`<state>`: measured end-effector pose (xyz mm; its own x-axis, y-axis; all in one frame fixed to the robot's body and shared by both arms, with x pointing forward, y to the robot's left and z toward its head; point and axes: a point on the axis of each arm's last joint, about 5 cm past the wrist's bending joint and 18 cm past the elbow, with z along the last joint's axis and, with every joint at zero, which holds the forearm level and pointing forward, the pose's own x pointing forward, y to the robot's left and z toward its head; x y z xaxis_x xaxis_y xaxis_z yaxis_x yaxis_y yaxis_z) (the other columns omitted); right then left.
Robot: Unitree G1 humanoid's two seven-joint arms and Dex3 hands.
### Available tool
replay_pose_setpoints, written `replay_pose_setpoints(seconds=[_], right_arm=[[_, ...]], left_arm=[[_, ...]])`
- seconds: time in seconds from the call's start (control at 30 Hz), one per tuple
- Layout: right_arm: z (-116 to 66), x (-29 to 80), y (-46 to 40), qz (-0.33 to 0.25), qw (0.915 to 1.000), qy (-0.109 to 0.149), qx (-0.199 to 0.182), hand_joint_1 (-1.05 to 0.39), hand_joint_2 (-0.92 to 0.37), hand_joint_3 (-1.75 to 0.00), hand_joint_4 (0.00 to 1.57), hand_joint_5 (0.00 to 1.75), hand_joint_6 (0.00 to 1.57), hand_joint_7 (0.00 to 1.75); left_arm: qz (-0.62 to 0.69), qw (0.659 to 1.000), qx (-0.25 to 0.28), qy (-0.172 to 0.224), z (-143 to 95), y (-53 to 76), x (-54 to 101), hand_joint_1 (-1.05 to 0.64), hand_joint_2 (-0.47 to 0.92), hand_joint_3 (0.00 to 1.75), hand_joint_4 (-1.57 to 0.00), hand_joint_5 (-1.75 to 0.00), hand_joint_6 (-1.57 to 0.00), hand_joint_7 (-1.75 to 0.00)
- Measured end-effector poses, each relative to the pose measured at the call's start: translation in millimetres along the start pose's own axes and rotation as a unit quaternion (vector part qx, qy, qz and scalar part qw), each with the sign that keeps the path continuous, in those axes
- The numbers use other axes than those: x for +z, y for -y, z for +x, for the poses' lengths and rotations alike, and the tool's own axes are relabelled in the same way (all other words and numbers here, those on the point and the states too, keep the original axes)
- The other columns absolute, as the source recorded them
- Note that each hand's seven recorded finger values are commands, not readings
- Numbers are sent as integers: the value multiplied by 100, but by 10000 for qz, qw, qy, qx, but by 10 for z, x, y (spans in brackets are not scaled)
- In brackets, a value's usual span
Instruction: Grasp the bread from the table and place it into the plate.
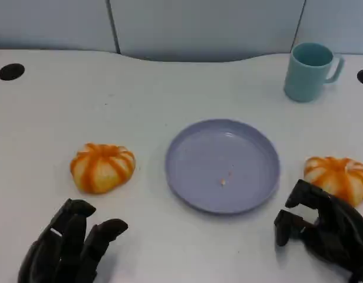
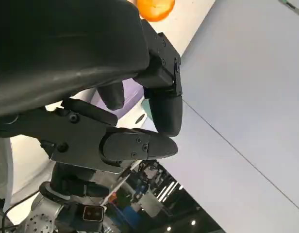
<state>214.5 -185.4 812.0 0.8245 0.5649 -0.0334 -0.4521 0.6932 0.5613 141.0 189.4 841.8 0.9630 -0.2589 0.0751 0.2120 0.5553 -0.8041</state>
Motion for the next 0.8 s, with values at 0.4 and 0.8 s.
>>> replay_pose_setpoints(seconds=[0.4, 0.8], right_arm=[[5, -3, -4, 11, 10000, -8, 18, -52, -92, -28, 77, 160, 67, 124], [83, -17, -55, 3, 10000, -44, 26, -55, -92, -29, 77, 163, 68, 126]], left_arm=[[56, 10000, -76, -20, 6, -19, 29, -43, 92, 26, -45, -175, -44, -133], [5128, 8475, -91, 1369, 209, 345, 687, -46, 88, 3, -44, -71, -57, -30]])
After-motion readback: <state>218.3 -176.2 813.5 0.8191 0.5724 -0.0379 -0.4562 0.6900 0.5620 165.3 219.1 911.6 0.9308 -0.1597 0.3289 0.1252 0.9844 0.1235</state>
